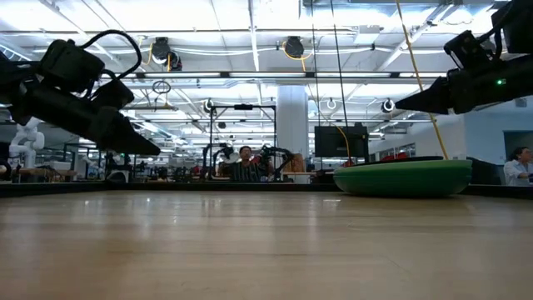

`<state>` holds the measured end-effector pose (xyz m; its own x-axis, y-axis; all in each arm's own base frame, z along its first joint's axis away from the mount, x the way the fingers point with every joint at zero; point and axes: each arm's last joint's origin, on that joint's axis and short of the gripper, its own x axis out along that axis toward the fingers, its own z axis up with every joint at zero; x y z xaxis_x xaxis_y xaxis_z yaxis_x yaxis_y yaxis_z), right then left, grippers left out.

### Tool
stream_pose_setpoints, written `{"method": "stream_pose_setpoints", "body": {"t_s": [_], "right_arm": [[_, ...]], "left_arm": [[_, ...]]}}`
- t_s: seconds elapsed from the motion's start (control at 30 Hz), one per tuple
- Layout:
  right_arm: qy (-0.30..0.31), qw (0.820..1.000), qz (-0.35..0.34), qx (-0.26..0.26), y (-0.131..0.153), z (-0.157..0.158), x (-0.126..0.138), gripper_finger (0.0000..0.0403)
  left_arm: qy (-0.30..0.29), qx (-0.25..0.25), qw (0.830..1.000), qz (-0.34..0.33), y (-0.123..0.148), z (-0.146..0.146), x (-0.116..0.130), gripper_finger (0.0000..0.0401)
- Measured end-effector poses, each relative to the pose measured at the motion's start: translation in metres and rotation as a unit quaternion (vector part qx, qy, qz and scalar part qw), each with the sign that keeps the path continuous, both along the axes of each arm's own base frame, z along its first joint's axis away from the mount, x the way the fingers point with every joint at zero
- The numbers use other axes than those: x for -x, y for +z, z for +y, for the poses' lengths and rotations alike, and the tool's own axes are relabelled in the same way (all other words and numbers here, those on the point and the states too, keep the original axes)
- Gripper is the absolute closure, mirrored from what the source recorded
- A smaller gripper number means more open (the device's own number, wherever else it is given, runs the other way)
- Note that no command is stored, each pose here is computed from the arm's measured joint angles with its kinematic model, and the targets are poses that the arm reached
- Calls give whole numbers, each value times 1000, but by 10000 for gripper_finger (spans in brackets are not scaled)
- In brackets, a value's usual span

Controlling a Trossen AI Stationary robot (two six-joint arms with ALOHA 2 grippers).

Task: Stack plastic plates
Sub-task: Return to Home Position

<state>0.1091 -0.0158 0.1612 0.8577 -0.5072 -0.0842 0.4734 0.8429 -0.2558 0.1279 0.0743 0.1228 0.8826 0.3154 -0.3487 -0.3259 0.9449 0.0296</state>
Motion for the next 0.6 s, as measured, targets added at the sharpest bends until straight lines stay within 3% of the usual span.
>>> {"method": "stream_pose_setpoints", "body": {"t_s": [0.2, 0.4, 0.6], "right_arm": [[-6, 1000, -24, -6, 4, 0, 0, 305], [-72, 996, -45, -19, 5, -3, 2, 305], [-99, 994, -27, -25, 1, -5, 3, 305]], "left_arm": [[-14, -16, 999, -25, 5, 0, -2, 187], [-97, -1, 994, -54, 9, -5, -4, 187], [-68, -14, 996, -48, 9, -3, -4, 187]]}}
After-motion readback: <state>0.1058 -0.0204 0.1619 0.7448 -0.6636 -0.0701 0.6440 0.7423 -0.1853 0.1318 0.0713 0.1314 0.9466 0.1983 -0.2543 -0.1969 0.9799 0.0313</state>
